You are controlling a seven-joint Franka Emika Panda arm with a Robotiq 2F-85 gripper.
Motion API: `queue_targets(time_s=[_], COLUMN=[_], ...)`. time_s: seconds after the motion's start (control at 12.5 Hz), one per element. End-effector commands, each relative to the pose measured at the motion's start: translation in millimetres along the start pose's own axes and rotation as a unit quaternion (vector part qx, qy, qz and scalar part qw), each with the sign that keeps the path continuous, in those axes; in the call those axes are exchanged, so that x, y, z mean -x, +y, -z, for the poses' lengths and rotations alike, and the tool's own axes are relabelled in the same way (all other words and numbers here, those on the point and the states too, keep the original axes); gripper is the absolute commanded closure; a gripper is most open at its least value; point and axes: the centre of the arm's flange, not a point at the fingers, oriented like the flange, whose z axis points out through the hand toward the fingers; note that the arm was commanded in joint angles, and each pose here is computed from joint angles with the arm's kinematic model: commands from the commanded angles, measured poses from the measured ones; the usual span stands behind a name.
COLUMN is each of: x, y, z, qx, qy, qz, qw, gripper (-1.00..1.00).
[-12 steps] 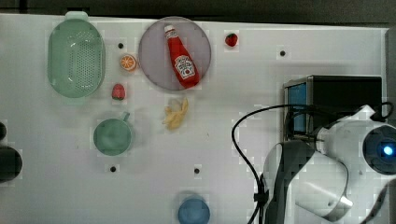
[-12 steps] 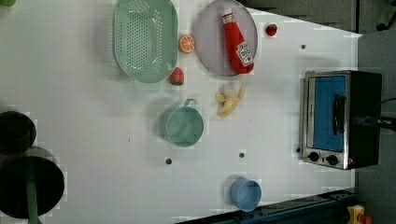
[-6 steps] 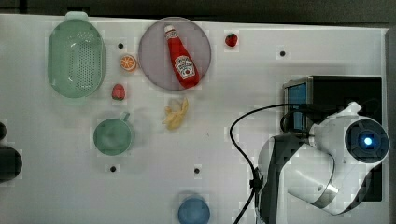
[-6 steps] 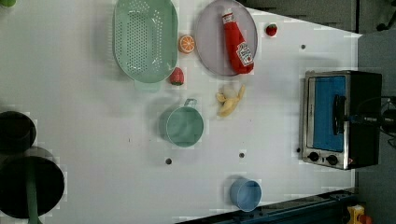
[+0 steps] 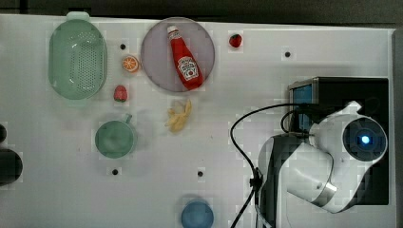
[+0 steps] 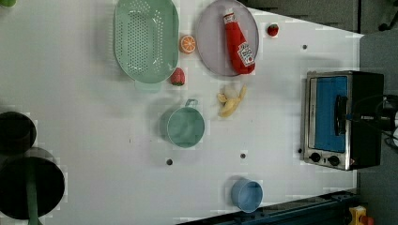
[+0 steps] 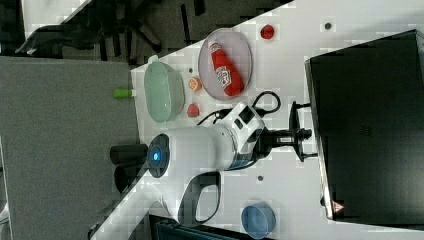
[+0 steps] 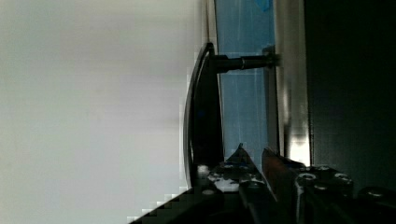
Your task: Flap open oven.
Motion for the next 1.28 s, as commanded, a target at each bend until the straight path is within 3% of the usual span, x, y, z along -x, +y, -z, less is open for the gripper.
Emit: queue_targets(time_s=[0.08,0.72,0.96,1.28], x=[-3.8,-9.2,-10.0,-4.7], y=[-24.4,-133.4,-168.6,-223.9], z=[-8.5,-34.4,-53.7,-93.0], qx=[0.007,0.084,0.139,0.203], qy=[-0.004,-0.033,-0.036,-0.022], qz=[0.023,0.037,0.053,0.039], qw=[1.000,0.995,0.988,0.978], gripper=[0.65,0.65,0.65,0.65])
